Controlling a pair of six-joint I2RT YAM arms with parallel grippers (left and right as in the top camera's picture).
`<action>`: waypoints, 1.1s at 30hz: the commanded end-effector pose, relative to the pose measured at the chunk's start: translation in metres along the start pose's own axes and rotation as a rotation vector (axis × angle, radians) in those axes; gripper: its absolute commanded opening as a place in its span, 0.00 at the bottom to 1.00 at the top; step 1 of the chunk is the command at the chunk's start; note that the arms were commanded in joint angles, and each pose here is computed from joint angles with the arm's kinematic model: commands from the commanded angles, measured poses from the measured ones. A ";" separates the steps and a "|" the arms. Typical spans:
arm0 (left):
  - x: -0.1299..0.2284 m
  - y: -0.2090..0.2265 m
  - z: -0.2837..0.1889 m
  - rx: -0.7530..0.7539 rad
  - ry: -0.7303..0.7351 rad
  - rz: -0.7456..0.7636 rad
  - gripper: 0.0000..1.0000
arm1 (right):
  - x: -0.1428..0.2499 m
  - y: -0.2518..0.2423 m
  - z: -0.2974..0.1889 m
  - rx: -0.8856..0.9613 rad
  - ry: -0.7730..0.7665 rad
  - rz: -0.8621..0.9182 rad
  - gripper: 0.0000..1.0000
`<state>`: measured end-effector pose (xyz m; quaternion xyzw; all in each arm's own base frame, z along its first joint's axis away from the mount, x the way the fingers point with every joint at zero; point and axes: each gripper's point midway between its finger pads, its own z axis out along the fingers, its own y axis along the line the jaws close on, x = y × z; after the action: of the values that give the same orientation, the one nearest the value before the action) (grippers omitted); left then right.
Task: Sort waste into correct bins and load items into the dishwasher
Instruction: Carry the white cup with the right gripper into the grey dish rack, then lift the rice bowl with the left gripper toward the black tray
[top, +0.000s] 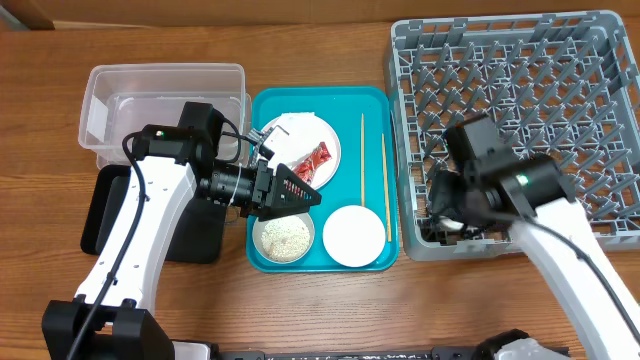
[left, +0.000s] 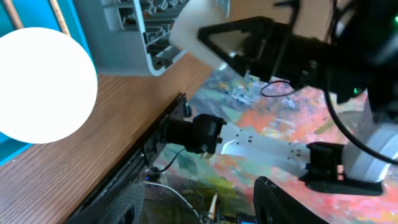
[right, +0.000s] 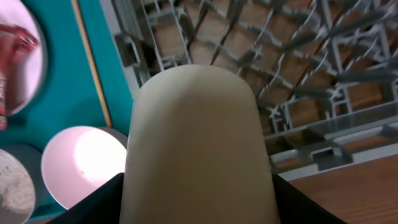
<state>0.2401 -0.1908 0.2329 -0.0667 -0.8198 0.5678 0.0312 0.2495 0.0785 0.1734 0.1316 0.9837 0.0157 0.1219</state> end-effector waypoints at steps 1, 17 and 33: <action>-0.001 -0.001 -0.003 -0.019 -0.009 0.009 0.59 | 0.015 0.001 0.023 0.034 0.169 -0.006 0.48; 0.001 0.031 -0.005 -0.214 0.002 -0.021 0.57 | -0.040 0.013 -0.031 -0.090 -0.057 0.093 0.89; -0.022 0.123 0.003 -1.283 -0.329 -0.096 0.52 | -0.043 0.014 -0.171 -0.391 -0.469 -0.006 1.00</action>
<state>0.2490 -0.1808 0.1252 -0.0348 -0.9938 0.1003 -0.0335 0.2523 0.0798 0.3554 0.1107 0.9015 0.1781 0.3787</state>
